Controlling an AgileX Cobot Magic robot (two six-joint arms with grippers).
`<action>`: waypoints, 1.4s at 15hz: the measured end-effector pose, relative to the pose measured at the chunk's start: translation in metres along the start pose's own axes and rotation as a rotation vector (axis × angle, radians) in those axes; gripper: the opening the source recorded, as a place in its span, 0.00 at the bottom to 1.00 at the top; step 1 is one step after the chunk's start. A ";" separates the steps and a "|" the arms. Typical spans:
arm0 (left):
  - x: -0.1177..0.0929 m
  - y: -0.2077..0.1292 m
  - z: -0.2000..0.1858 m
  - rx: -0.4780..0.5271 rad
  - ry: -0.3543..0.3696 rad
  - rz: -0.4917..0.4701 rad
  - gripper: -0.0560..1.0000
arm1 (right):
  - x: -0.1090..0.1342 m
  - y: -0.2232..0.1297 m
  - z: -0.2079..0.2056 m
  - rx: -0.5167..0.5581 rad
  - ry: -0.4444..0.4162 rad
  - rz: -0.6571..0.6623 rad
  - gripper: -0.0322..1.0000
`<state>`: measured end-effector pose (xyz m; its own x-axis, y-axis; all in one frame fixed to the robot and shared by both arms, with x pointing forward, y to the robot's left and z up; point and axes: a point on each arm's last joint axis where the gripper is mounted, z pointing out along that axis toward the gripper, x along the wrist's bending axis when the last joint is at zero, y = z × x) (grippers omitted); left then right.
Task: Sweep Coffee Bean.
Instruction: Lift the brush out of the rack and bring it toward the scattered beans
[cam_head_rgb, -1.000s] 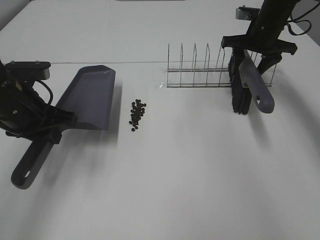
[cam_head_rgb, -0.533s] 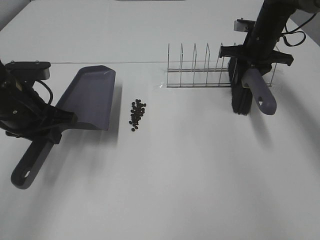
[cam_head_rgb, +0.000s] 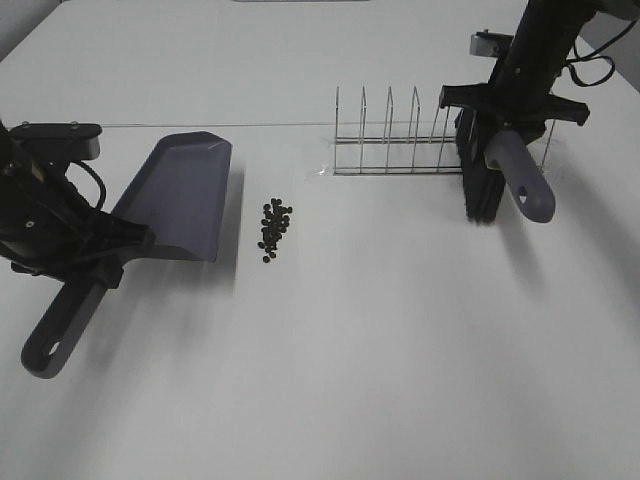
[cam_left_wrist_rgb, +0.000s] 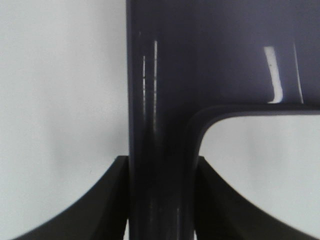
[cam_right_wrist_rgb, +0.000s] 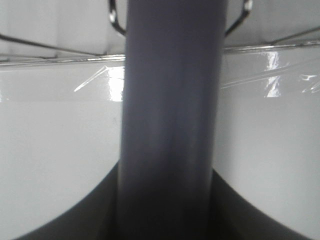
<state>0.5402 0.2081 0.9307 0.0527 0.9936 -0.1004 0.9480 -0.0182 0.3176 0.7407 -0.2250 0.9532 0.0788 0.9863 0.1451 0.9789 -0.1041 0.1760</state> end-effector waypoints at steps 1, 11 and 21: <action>0.000 0.000 0.000 0.000 0.000 0.001 0.39 | 0.002 0.001 -0.019 -0.038 0.010 -0.003 0.36; 0.000 -0.001 0.004 0.012 0.003 0.001 0.39 | 0.044 -0.063 -0.148 -0.189 -0.020 -0.164 0.36; 0.006 -0.014 0.049 0.145 0.058 -0.044 0.39 | 0.129 -0.143 -0.016 0.086 -0.302 -0.427 0.36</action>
<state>0.5424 0.2086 0.8790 -0.0041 0.9985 -0.0551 0.9846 0.0137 0.1745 0.6078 -0.0844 0.9619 -0.2920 0.9329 -0.2109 0.9466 0.3134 0.0754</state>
